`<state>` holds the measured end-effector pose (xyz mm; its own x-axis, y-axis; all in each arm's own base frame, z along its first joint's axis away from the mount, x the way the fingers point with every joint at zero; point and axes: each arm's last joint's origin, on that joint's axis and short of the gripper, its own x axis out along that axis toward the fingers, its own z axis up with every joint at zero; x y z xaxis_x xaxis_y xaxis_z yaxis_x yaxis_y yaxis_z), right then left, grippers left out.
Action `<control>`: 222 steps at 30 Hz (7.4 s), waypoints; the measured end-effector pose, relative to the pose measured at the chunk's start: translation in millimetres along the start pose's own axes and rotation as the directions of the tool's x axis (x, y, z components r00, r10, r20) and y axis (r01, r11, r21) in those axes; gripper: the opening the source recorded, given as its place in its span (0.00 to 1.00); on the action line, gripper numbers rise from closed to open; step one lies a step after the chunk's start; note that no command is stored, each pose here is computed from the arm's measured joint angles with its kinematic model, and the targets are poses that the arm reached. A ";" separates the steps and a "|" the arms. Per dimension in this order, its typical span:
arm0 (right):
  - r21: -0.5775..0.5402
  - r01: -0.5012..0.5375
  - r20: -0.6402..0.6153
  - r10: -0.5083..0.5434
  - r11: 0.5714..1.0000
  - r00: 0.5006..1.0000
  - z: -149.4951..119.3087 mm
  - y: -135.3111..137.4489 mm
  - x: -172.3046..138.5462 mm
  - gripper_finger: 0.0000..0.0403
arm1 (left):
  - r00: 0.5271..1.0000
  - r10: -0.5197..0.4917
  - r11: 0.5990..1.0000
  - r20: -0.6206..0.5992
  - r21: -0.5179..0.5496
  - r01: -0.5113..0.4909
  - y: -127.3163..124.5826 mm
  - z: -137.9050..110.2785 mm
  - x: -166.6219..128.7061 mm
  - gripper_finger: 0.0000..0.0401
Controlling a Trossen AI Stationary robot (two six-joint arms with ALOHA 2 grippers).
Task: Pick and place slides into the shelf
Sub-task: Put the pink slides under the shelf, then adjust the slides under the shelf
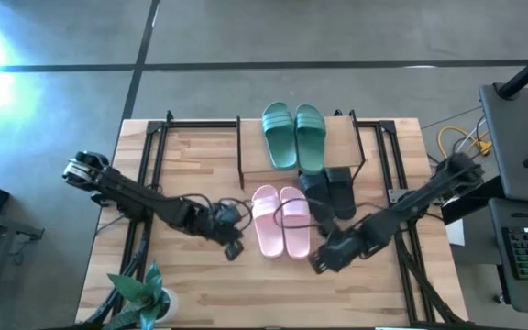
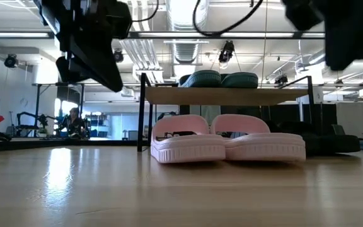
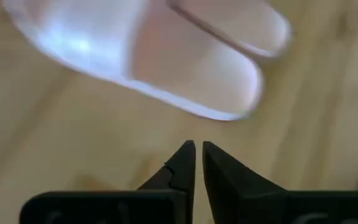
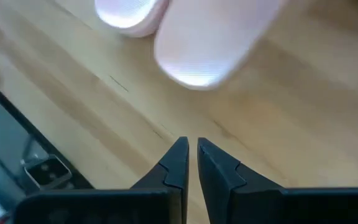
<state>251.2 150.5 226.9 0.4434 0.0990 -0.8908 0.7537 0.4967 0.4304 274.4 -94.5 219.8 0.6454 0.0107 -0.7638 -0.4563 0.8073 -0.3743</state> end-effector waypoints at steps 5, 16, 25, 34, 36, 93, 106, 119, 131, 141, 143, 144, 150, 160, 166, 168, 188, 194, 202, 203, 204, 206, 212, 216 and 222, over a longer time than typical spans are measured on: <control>0.051 -0.082 -0.012 0.083 0.995 0.996 -6.2 6.0 46.6 0.07 | 0.999 -0.014 0.999 -0.047 0.034 0.016 -9.7 -16.4 22.2 0.04; 0.010 -0.012 -0.088 0.013 1.000 0.996 -5.8 25.8 89.1 0.07 | 0.995 -0.073 0.996 -0.069 0.044 0.077 -20.3 -29.0 48.9 0.04; -0.011 0.217 0.153 -0.213 0.976 0.965 40.3 19.5 90.0 0.07 | 0.994 -0.106 0.993 -0.005 0.043 0.106 -27.3 -25.4 44.2 0.04; -0.098 0.145 0.081 -0.137 0.985 0.987 79.0 20.7 91.4 0.07 | 1.000 -0.010 1.000 0.004 0.002 0.010 -18.8 -29.4 45.5 0.04; -0.120 0.132 0.055 -0.127 0.984 0.990 73.4 24.5 89.4 0.07 | 0.998 0.048 0.999 0.048 -0.015 -0.047 -12.1 -30.7 47.7 0.04; -0.291 -0.094 0.067 0.119 0.952 0.991 158.3 56.1 112.0 0.07 | 0.946 0.038 0.999 0.322 0.023 -0.047 -3.9 -45.3 -70.6 0.04; -0.230 0.221 -0.058 -0.240 0.948 0.969 91.4 28.2 110.5 0.07 | 0.945 0.033 0.999 0.327 0.025 -0.043 -5.9 -45.3 -67.3 0.04; -0.203 0.225 0.129 -0.202 0.953 0.971 161.4 9.2 113.4 0.07 | 0.945 0.032 0.999 0.327 0.018 -0.040 -5.9 -45.3 -67.3 0.04; -0.257 0.001 0.109 0.028 0.966 0.994 171.2 29.0 124.6 0.07 | 0.944 0.029 0.999 0.328 0.015 -0.036 -6.2 -45.1 -67.3 0.04; -0.194 0.091 0.303 -0.028 0.977 0.953 187.6 24.6 127.1 0.07 | 0.944 0.031 0.999 0.327 0.016 -0.038 -6.0 -45.3 -67.2 0.04; -0.255 0.038 0.253 0.029 0.966 0.967 182.6 31.9 117.0 0.07 | 0.945 0.030 0.999 0.327 0.016 -0.038 -6.0 -45.3 -67.2 0.04; -0.279 -0.005 0.213 0.067 0.960 0.975 179.0 36.5 110.5 0.07 | 0.944 0.030 0.999 0.327 0.016 -0.038 -6.0 -45.3 -67.2 0.04; -0.190 0.140 0.040 -0.135 0.972 0.990 149.5 22.1 96.6 0.07 | 0.945 0.031 0.999 0.327 0.017 -0.039 -5.9 -45.3 -67.2 0.04; -0.106 0.429 0.315 -0.379 0.897 0.870 164.8 -3.3 97.6 0.07 | 0.945 0.033 0.999 0.326 0.019 -0.042 -5.7 -45.5 -67.1 0.04; -0.173 0.284 0.052 -0.279 0.943 0.959 167.4 -4.4 91.6 0.07 | 0.945 0.033 0.999 0.326 0.019 -0.041 -5.7 -45.5 -67.1 0.04; -0.194 0.264 -0.044 -0.278 0.945 0.960 156.7 -3.7 88.6 0.07 | 0.945 0.033 0.999 0.326 0.020 -0.042 -5.7 -45.5 -67.1 0.04; -0.242 0.475 0.007 -0.488 0.846 0.873 129.2 -32.3 87.8 0.07 | 0.946 0.031 0.999 0.321 0.026 -0.041 -5.7 -45.6 -67.1 0.04; -0.254 0.508 -0.069 -0.539 0.823 0.839 91.7 -32.6 69.2 0.07 | 0.947 0.031 0.999 0.321 0.026 -0.041 -5.7 -45.7 -67.1 0.04; -0.020 0.656 -0.016 -0.657 0.754 0.754 69.8 -79.4 63.7 0.07 | 0.946 0.031 0.999 0.321 0.026 -0.041 -5.7 -45.6 -67.1 0.04; -0.003 0.648 0.006 -0.648 0.762 0.762 70.6 -83.8 64.5 0.07 | 0.946 0.031 0.999 0.321 0.025 -0.041 -5.7 -45.6 -67.0 0.04; 0.016 0.637 0.027 -0.637 0.771 0.770 72.4 -87.7 65.3 0.07 | 0.946 0.031 0.999 0.321 0.025 -0.041 -5.7 -45.6 -67.0 0.04; 0.060 0.627 0.067 -0.630 0.776 0.774 78.1 -95.1 65.2 0.07 | 0.946 0.030 0.999 0.321 0.025 -0.040 -5.7 -45.6 -67.1 0.04; 0.200 0.637 0.159 -0.666 0.744 0.729 96.9 -111.7 56.8 0.07 | 0.950 0.024 0.999 0.311 0.022 -0.032 -6.0 -45.9 -67.0 0.04; 0.197 0.635 0.153 -0.663 0.747 0.732 101.9 -113.8 51.2 0.07 | 0.951 0.021 0.999 0.308 0.021 -0.029 -6.1 -46.0 -66.9 0.04; 0.220 0.549 0.125 -0.581 0.806 0.804 88.9 -102.8 46.2 0.07 | 0.958 0.014 1.000 0.287 -0.023 -0.008 -6.0 -46.7 -66.7 0.04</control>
<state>237.3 27.3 154.5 -0.0211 -0.3168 -0.9483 0.9581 0.2647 -0.1097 205.5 -127.6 248.4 0.7876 0.1909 -0.5859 -0.4753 0.7933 -0.3805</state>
